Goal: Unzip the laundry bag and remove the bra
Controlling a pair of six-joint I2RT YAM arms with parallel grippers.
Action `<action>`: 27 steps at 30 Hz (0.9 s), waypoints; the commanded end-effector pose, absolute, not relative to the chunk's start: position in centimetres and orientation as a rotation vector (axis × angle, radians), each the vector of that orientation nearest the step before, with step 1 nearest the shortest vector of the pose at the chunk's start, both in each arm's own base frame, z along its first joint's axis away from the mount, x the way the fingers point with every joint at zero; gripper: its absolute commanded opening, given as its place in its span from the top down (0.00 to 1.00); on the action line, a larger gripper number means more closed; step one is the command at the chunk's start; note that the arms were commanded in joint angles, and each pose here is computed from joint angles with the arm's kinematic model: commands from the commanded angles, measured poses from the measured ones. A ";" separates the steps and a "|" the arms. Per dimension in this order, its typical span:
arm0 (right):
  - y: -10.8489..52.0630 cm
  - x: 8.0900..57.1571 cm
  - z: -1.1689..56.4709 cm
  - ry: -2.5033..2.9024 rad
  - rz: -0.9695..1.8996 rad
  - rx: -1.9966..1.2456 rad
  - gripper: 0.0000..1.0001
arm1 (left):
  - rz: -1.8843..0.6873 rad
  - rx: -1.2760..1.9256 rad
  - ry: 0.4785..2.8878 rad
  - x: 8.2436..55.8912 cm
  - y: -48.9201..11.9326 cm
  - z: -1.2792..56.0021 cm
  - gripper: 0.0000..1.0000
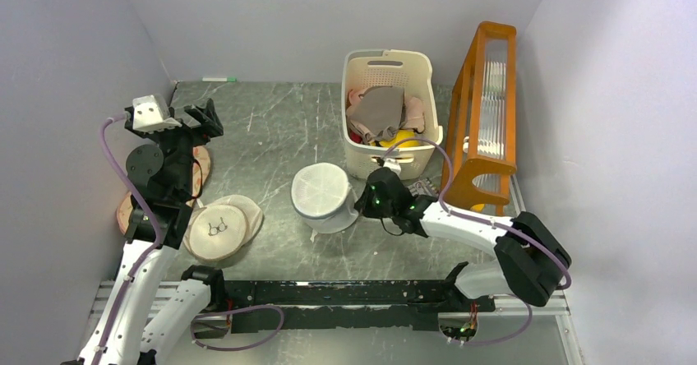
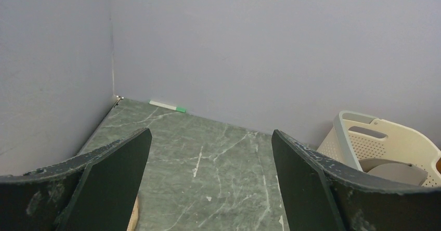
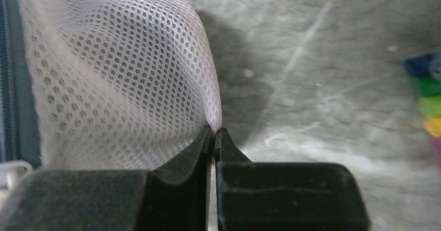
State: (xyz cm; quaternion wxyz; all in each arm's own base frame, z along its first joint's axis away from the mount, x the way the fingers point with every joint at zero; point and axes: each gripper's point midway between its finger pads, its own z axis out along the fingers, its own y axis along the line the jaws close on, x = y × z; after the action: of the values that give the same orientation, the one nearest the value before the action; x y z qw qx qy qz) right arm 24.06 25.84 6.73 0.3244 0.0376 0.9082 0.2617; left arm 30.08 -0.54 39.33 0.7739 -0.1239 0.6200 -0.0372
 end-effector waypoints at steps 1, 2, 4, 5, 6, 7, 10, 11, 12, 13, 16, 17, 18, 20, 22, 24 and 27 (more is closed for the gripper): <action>21.8 23.4 4.5 2.428 0.443 0.053 0.99 | -0.110 -0.259 1.314 29.8 -0.7 40.9 0.02; 21.5 23.4 4.5 2.427 0.422 0.043 0.98 | -0.112 -0.258 1.318 29.9 -0.8 40.8 0.02; 20.9 23.3 5.0 2.418 0.389 0.025 0.94 | -0.118 -0.252 1.327 30.1 -1.0 40.6 0.02; 20.7 23.2 5.3 2.416 0.382 0.021 0.90 | -0.123 -0.248 1.332 30.2 -1.2 40.5 0.02; 20.4 23.3 5.8 2.402 0.370 0.019 0.86 | -0.130 -0.244 1.336 30.3 -1.3 40.5 0.03; 20.1 23.3 6.2 2.392 0.364 0.010 0.82 | -0.138 -0.239 1.342 30.5 -1.5 40.3 0.02; 19.9 23.1 7.7 2.354 0.386 -0.039 0.70 | -0.165 -0.228 1.352 30.8 -2.0 40.0 0.02; 19.9 23.0 8.3 2.339 0.400 -0.056 0.65 | -0.174 -0.224 1.357 30.9 -2.3 39.9 0.02; 19.7 22.9 8.7 2.330 0.402 -0.066 0.60 | -0.185 -0.219 1.365 31.1 -2.5 39.7 0.02; 19.5 22.7 9.2 2.320 0.403 -0.070 0.56 | -0.194 -0.212 1.374 31.3 -2.8 39.4 0.02; 18.8 22.8 11.3 2.257 0.391 -0.115 0.52 | -0.223 -0.189 1.412 32.2 -3.6 38.6 0.02; 18.4 23.1 12.2 2.225 0.379 -0.112 0.50 | -0.230 -0.184 1.429 32.6 -3.9 38.1 0.02; 18.2 23.3 13.3 2.188 0.379 -0.110 0.47 | -0.242 -0.181 1.447 33.0 -4.2 37.6 0.02; 18.0 24.0 15.7 2.105 0.385 -0.109 0.44 | -0.274 -0.171 1.486 33.9 -5.1 36.4 0.02; 17.8 24.6 17.9 2.033 0.389 -0.097 0.43 | -0.313 -0.149 1.543 34.8 -6.3 34.7 0.02; 18.0 25.0 19.4 1.972 0.419 -0.089 0.43 | -0.342 -0.125 1.617 35.9 -7.4 32.9 0.02; 18.5 25.1 20.8 1.909 0.469 -0.101 0.42 | -0.358 -0.078 1.731 37.3 -9.2 30.5 0.02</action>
State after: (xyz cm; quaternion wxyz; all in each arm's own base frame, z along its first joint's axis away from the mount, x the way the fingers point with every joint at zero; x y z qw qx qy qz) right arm 24.12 18.43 17.68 0.5049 -0.0386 0.8417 0.1876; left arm 36.36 -6.35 31.78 0.6751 -0.0670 0.7247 -0.1205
